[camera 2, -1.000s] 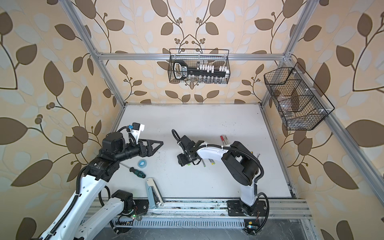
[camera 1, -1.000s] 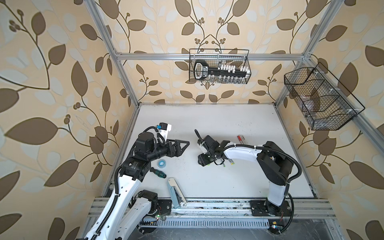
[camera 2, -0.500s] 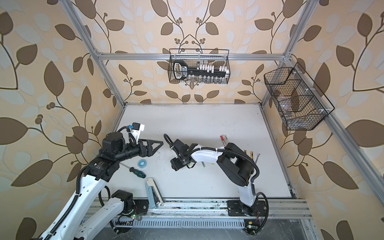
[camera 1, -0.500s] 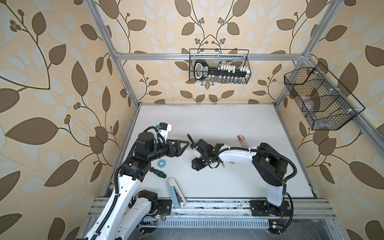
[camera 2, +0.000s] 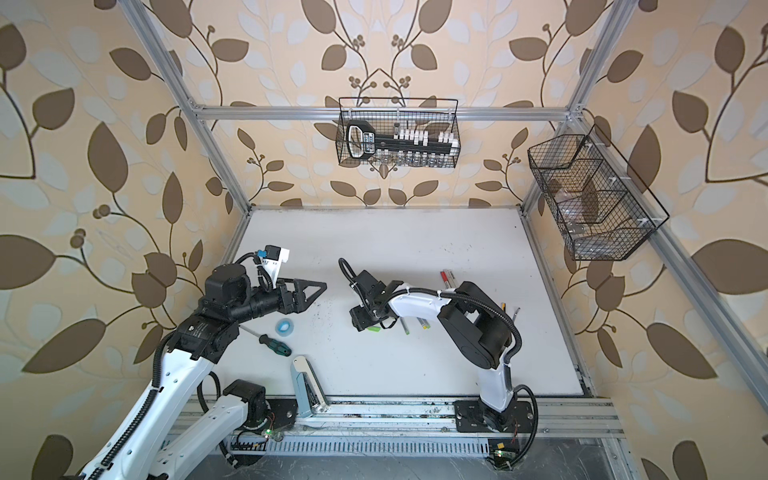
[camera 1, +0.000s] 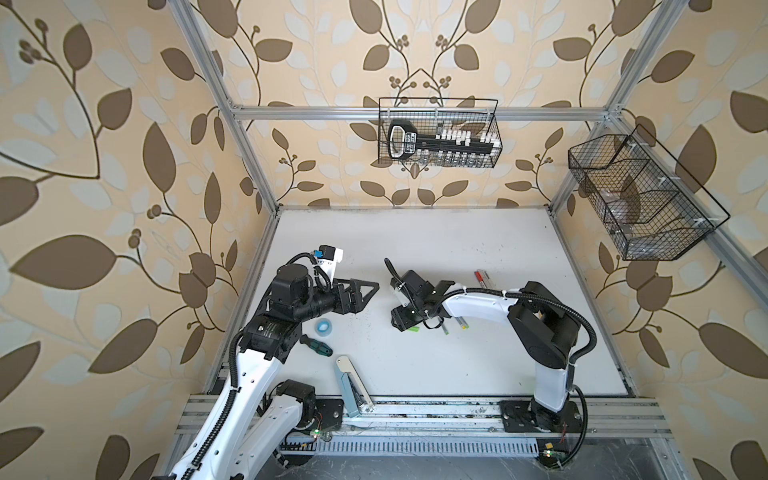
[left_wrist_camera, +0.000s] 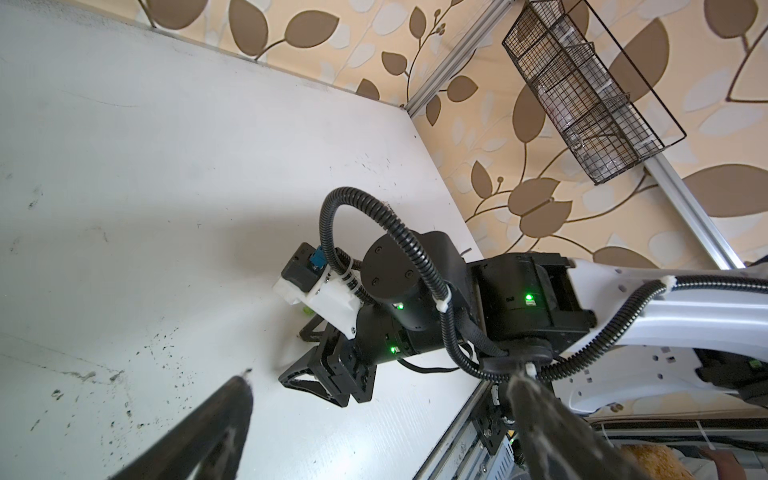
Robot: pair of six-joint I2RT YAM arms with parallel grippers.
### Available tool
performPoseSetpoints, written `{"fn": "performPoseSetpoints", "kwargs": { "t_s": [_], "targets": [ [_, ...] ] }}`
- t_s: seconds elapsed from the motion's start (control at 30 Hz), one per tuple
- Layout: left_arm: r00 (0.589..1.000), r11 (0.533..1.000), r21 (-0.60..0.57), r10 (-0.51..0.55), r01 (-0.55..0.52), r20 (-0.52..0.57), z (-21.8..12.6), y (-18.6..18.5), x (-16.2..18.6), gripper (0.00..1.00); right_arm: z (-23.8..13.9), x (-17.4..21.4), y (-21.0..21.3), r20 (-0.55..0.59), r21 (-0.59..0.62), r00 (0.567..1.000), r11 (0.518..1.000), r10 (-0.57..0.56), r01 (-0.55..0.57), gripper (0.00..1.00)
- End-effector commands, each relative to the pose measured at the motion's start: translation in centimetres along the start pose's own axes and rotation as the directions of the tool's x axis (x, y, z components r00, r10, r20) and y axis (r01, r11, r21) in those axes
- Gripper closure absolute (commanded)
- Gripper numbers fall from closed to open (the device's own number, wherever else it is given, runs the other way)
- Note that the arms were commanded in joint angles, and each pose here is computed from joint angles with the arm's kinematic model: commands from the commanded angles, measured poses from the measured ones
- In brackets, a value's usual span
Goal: Insert the pens into the pen caps
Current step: 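Lower the right gripper toward a green cap and close on it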
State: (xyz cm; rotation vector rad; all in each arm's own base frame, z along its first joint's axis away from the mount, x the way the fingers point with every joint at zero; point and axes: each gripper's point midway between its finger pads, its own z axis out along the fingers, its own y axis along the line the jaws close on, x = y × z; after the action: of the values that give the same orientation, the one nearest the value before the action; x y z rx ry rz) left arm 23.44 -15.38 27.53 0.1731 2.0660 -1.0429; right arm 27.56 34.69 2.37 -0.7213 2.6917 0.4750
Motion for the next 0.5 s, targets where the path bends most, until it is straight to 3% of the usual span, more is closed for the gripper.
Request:
{"fn": "performPoseSetpoints", "kwargs": {
  "t_s": [0.0,0.47],
  "targets": [
    [0.999,0.999,0.016,0.033,-0.033,0.024,-0.4,-0.6,-1.0,0.01,0.4,4.3,-0.5,-0.122,0.033,0.992,0.999,-0.021,0.025,0.39],
    [0.999,0.999,0.027,0.025,-0.026,0.021,-0.3,-0.7,-1.0,0.01,-1.3,8.4,0.5,-0.155,0.058,0.987,0.997,-0.041,0.05,0.39]
  ]
}}
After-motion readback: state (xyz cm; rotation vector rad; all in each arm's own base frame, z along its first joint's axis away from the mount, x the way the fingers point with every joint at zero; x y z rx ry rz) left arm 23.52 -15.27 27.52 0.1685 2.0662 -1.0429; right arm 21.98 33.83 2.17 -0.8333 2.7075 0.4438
